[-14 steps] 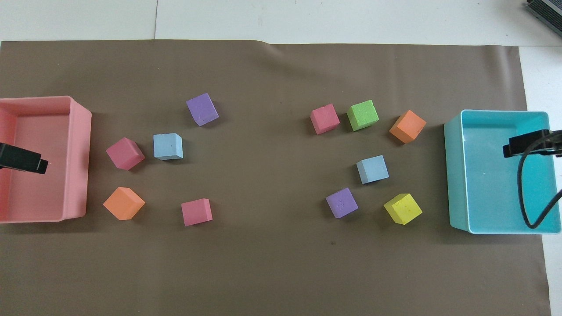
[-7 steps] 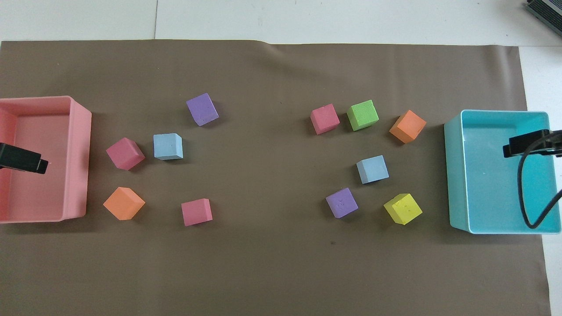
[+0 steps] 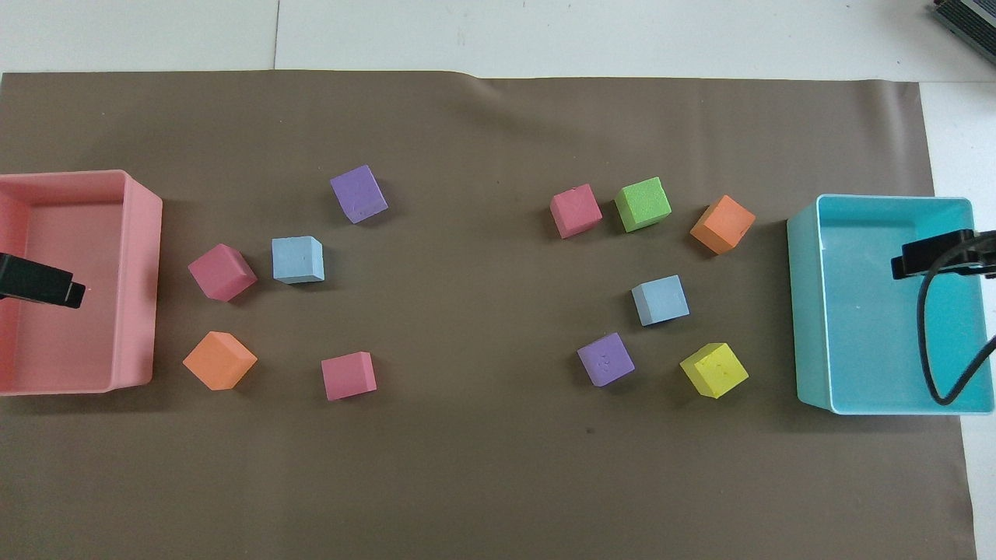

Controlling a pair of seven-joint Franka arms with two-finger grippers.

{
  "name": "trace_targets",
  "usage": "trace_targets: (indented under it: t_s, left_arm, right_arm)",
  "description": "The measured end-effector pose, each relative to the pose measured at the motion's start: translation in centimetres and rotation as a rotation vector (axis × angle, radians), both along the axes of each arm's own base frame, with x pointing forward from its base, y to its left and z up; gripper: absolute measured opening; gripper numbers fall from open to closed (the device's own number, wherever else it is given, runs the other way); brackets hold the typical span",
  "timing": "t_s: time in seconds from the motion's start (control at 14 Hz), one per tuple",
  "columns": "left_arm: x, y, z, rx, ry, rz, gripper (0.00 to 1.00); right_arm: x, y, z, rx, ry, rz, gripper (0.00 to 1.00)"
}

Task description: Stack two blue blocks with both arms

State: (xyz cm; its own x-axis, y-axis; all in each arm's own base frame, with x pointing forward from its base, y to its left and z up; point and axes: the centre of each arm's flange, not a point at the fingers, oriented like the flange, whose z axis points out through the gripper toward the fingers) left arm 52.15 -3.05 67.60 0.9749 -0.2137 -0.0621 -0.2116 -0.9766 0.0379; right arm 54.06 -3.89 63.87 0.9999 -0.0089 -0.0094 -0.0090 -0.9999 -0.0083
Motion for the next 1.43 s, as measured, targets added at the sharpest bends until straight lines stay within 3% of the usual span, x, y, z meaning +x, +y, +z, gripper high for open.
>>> trace_targets:
  t_s: [0.64, 0.86, 1.15, 1.43]
  left_arm:
    - [0.0, 0.1, 0.0, 0.000, 0.000, 0.001, 1.00]
    - [0.0, 0.0, 0.0, 0.000, 0.000, 0.001, 1.00]
    - [0.0, 0.0, 0.0, 0.000, 0.000, 0.001, 1.00]
    - [0.0, 0.0, 0.0, 0.000, 0.000, 0.001, 1.00]
  right_arm:
    - [0.1, 0.2, -0.2, 0.000, -0.001, 0.004, 1.00]
    - [0.9, 3.0, -1.4, -0.001, -0.032, 0.050, 1.00]
    - [2.3, 9.9, -5.6, -0.002, -0.039, 0.060, 1.00]
    - [2.9, 14.5, -14.2, -0.010, -0.008, 0.057, 1.00]
